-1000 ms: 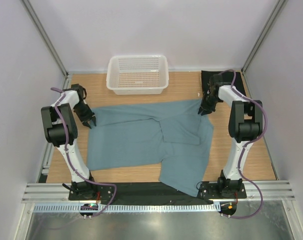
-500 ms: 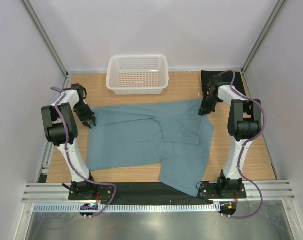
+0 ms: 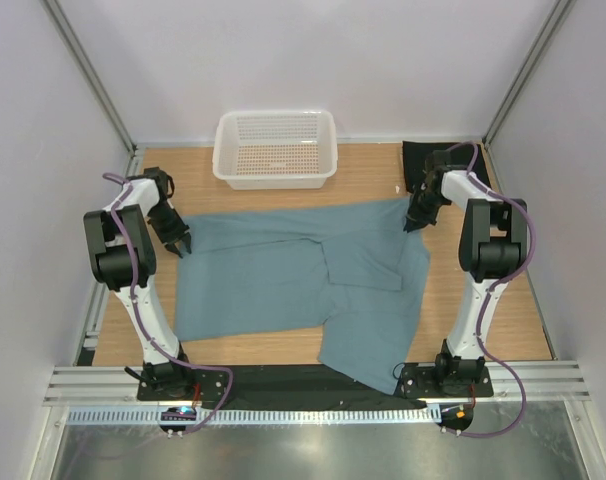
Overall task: Fold and stack the t-shirts
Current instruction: Fold the tshirt
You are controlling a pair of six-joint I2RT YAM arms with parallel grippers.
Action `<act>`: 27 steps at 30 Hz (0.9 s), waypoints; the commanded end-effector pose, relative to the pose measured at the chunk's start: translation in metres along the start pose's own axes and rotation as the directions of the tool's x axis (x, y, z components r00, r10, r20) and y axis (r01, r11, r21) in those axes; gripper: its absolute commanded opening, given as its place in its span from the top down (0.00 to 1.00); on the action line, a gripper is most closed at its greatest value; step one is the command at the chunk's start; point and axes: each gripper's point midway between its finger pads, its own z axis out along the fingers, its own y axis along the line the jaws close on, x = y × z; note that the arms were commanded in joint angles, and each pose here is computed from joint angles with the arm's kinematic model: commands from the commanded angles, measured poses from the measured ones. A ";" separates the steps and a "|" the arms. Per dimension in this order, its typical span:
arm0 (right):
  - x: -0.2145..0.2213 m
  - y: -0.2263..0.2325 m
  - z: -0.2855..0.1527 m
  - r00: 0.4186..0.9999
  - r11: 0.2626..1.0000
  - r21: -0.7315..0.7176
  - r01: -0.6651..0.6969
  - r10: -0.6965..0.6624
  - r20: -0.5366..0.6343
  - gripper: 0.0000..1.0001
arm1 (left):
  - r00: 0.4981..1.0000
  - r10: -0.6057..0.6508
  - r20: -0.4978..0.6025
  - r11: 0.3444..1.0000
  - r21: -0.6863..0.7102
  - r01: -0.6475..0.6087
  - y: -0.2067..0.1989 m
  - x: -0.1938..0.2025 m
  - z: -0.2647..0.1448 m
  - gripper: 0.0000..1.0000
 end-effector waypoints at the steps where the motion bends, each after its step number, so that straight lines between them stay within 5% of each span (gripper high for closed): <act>1: -0.015 -0.018 -0.028 0.996 0.997 0.073 -0.008 0.002 0.085 0.99 | 0.997 0.019 -0.072 0.989 -0.144 -0.030 0.031 0.013 0.035 0.71; 6: -0.019 -0.015 -0.016 0.997 0.999 0.037 0.014 -0.016 0.071 0.99 | 0.997 0.022 -0.081 0.990 -0.136 -0.033 0.030 0.014 0.038 0.72; 12: -0.020 -0.004 -0.036 0.998 0.999 0.024 0.027 -0.028 0.055 0.70 | 0.999 0.027 -0.024 0.998 -0.060 -0.029 0.016 0.005 0.007 0.62; 16: 0.007 -0.001 -0.066 0.998 0.999 0.020 0.051 -0.051 0.038 0.64 | 0.999 0.000 0.040 0.999 0.043 -0.002 -0.003 -0.002 -0.033 0.50; 22: 0.048 0.030 -0.072 0.991 0.989 -0.062 0.133 -0.131 0.034 0.58 | 0.986 -0.029 0.161 0.977 0.211 -0.005 -0.040 -0.018 -0.073 0.51; 27: 0.048 0.062 -0.067 0.990 0.977 -0.160 0.139 -0.138 0.016 0.54 | 0.992 -0.033 0.124 0.952 0.306 -0.006 -0.075 -0.026 -0.062 0.54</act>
